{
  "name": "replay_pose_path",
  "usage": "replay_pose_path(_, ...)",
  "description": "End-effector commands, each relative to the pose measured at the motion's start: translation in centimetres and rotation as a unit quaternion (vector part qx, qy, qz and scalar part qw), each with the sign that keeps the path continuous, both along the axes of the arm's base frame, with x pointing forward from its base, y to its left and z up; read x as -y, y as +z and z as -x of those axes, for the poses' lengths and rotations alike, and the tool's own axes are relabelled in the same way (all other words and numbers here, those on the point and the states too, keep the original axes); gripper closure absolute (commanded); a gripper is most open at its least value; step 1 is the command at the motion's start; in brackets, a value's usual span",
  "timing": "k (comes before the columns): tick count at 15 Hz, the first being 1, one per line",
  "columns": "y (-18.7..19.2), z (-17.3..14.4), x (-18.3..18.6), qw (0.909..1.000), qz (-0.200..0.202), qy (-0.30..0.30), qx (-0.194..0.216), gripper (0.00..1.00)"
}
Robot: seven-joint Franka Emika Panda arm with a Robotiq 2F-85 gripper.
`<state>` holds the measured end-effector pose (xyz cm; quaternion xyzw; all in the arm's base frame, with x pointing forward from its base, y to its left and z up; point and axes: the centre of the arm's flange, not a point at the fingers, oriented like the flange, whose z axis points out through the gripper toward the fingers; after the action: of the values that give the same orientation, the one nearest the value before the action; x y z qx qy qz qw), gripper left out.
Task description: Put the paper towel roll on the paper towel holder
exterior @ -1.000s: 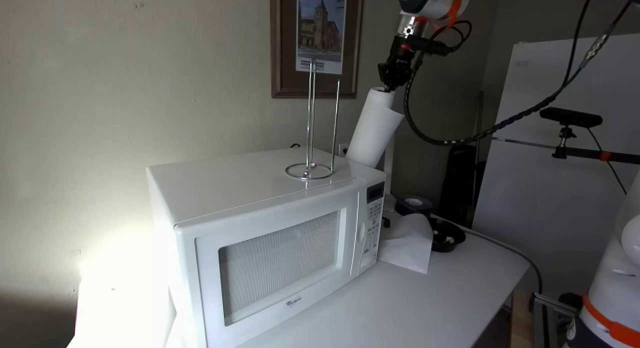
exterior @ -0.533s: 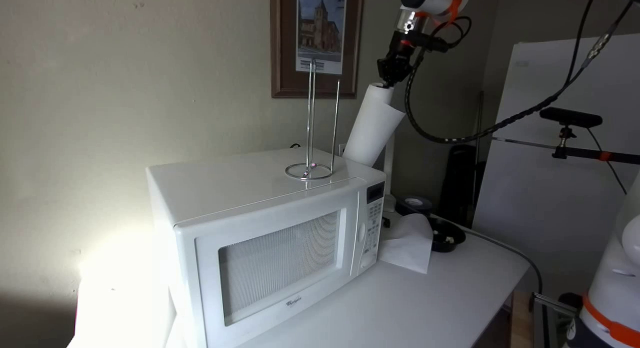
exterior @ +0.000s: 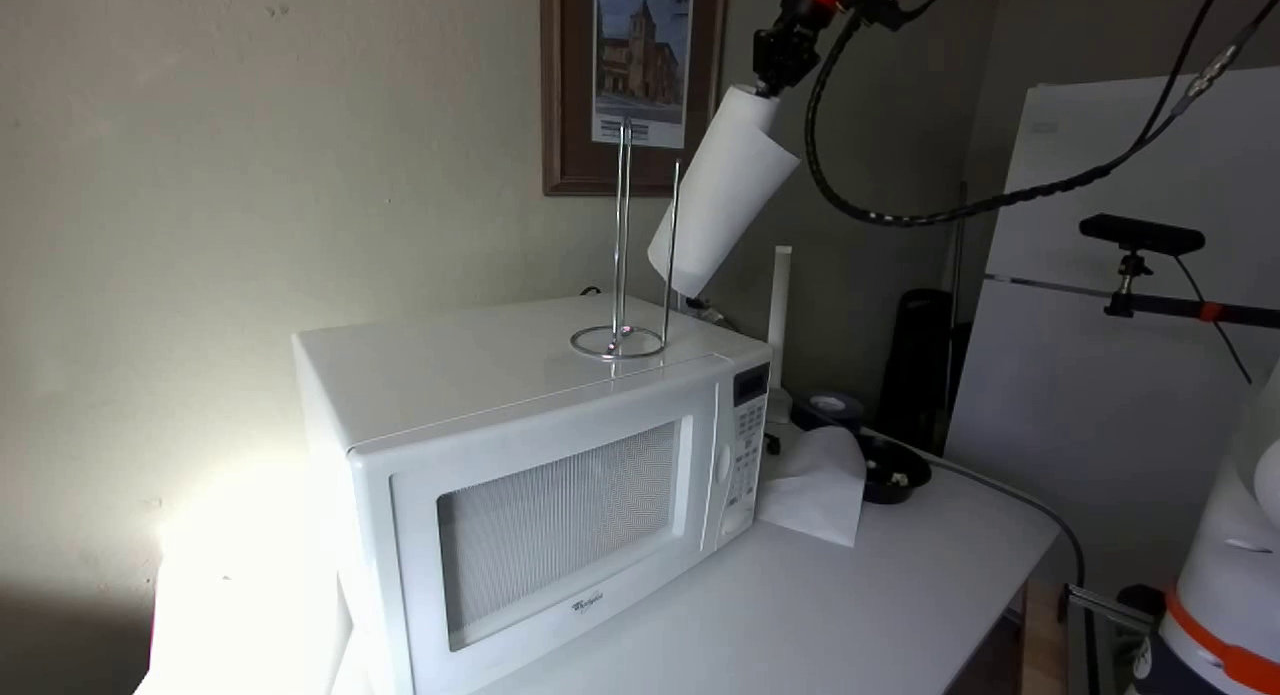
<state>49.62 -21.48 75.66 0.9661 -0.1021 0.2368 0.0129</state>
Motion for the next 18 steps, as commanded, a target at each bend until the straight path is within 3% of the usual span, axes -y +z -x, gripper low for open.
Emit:
replay_pose_path(1,3.7,0.2,-1.2,0.9992,-0.003,0.04,0.006,0.97)
replay_pose_path(10,10.7,2.8,-4.4,0.9939,0.003,0.1,0.047,0.97)
replay_pose_path(12,9.5,3.1,-4.3,0.9951,0.008,0.085,0.05,0.97)
replay_pose_path(13,9.8,3.3,-4.4,0.9949,0.009,0.086,0.052,0.88)
replay_pose_path(15,9.6,3.2,-4.3,0.9951,0.008,0.085,0.051,0.88)
replay_pose_path(16,9.5,3.1,-4.3,0.9951,0.008,0.085,0.049,0.97)
replay_pose_path(18,11.2,3.5,-4.5,0.9923,-0.002,0.104,0.066,0.97)
